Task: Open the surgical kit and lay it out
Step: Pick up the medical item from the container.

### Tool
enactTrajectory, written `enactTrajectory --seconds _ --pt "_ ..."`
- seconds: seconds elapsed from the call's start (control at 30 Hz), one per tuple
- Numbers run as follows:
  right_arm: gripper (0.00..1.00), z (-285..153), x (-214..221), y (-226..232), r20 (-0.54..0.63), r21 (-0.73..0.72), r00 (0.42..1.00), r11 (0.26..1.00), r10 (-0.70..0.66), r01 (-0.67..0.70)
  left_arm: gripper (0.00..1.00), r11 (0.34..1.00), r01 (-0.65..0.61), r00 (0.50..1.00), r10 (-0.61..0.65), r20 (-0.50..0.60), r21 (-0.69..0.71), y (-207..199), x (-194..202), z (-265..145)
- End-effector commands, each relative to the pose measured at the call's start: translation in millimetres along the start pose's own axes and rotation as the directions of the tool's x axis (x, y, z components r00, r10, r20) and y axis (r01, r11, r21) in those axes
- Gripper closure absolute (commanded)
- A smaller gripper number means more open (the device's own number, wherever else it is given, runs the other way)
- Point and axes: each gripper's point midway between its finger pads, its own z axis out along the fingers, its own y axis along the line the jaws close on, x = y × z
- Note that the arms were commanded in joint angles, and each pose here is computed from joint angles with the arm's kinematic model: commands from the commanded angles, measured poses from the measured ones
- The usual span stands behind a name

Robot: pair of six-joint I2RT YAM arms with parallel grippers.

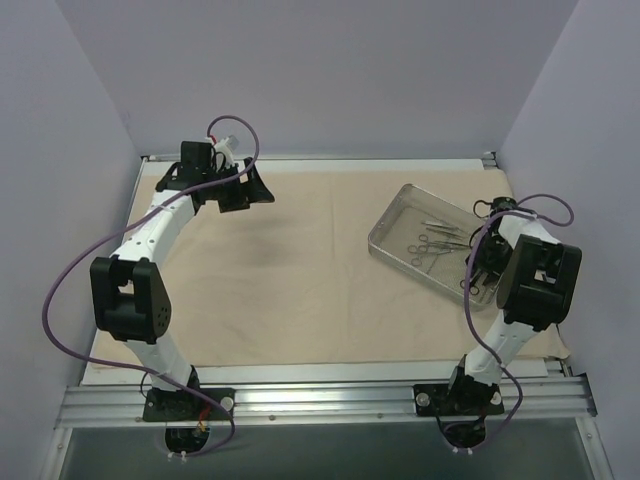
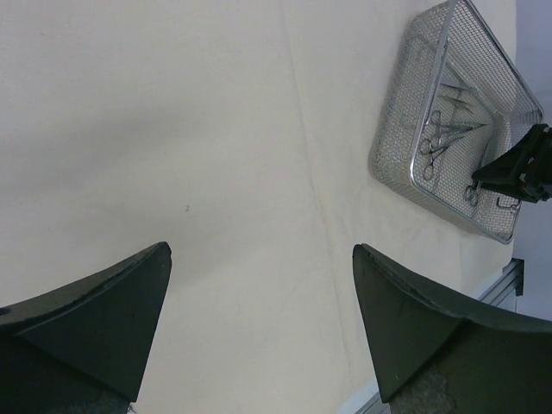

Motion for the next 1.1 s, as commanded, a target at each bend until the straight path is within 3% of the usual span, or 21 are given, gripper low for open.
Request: enactTrajectory --seconds 0.0,0.13,0.23,0.37,0.5,0.67,0.93,1.07 --pt "0.64 19 4 -9 -0.022 0.033 1.0 0.999 -0.022 0.023 0.05 0.997 -0.063 0.997 0.061 0.039 0.053 -21 -18 -18" --pt "0.72 31 19 -6 -0.06 0.001 0.998 0.999 -0.035 0.035 0.0 0.994 -0.067 0.997 0.064 0.035 0.081 -23 -19 -20" --pt "0.84 38 29 -1 -0.093 -0.029 0.994 0.998 -0.055 0.052 0.16 0.993 -0.069 0.997 0.067 0.027 0.098 -26 -19 -20" --pt "1.0 38 30 -1 -0.092 -0.041 0.993 0.997 -0.07 0.066 0.22 0.992 -0.057 0.998 0.057 0.006 0.11 -27 -15 -19" --pt "1.0 17 9 0 -0.018 -0.054 0.998 0.997 -0.059 0.058 0.23 0.994 -0.042 0.999 0.044 -0.022 0.097 -24 -4 -22" --pt "1.0 -44 -38 12 0.145 -0.11 0.988 0.992 -0.047 0.063 0.21 0.996 -0.036 0.999 0.038 -0.023 0.085 -27 0 -31" --pt "1.0 -64 -41 45 0.182 -0.26 0.983 0.963 -0.027 0.075 0.12 0.997 -0.03 0.999 0.032 -0.019 0.076 -36 -3 -35" --pt "1.0 -89 -41 92 0.232 -0.419 0.97 0.893 -0.072 0.166 0.12 0.985 -0.041 0.999 0.045 -0.023 0.168 -54 -3 -35"
